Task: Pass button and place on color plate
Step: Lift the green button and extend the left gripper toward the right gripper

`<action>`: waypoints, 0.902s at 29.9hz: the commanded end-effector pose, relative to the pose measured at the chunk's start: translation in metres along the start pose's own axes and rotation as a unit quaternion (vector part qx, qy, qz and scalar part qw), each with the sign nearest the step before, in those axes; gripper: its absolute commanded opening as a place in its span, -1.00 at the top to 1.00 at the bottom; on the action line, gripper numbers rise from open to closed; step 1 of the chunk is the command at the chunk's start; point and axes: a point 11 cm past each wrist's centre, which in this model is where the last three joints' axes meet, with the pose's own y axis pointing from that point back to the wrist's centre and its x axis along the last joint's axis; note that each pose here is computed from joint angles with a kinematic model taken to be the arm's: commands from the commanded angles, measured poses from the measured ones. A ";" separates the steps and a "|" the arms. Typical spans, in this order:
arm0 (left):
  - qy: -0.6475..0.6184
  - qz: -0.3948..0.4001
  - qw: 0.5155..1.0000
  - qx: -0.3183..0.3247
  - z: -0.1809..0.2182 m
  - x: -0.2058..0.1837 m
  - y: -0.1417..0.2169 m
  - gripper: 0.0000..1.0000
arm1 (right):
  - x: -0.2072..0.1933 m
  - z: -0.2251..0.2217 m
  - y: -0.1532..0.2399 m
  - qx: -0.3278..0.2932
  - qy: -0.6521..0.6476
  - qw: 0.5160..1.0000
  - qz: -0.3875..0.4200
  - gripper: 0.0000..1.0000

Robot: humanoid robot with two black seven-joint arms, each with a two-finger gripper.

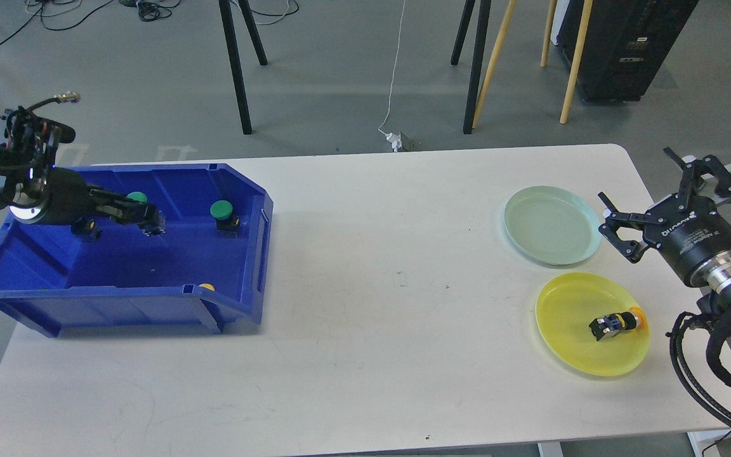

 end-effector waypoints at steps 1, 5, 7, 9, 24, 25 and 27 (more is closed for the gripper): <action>0.046 0.065 0.991 -0.106 0.050 0.030 0.014 0.87 | 0.002 -0.007 0.000 0.000 0.078 0.997 0.015 -1.00; 0.123 0.091 0.953 -0.262 0.129 0.050 -0.012 0.87 | -0.006 0.000 -0.007 -0.013 0.212 0.977 0.004 -1.00; 0.165 0.090 0.926 -0.327 0.165 0.057 -0.030 0.87 | -0.017 0.008 -0.015 -0.029 0.230 0.973 -0.017 -1.00; 0.187 0.086 0.907 -0.368 0.193 0.063 -0.046 0.86 | -0.030 0.027 -0.022 -0.048 0.240 0.968 -0.046 -1.00; 0.268 0.087 0.860 -0.426 0.252 0.064 -0.113 0.85 | -0.136 0.100 -0.059 -0.102 0.214 0.945 -0.226 -1.00; 0.269 0.087 0.860 -0.426 0.251 0.064 -0.113 0.85 | -0.137 0.103 -0.060 -0.103 0.211 0.945 -0.227 -1.00; 0.269 0.087 0.859 -0.426 0.252 0.064 -0.114 0.85 | -0.141 0.110 -0.062 -0.105 0.204 0.946 -0.229 -1.00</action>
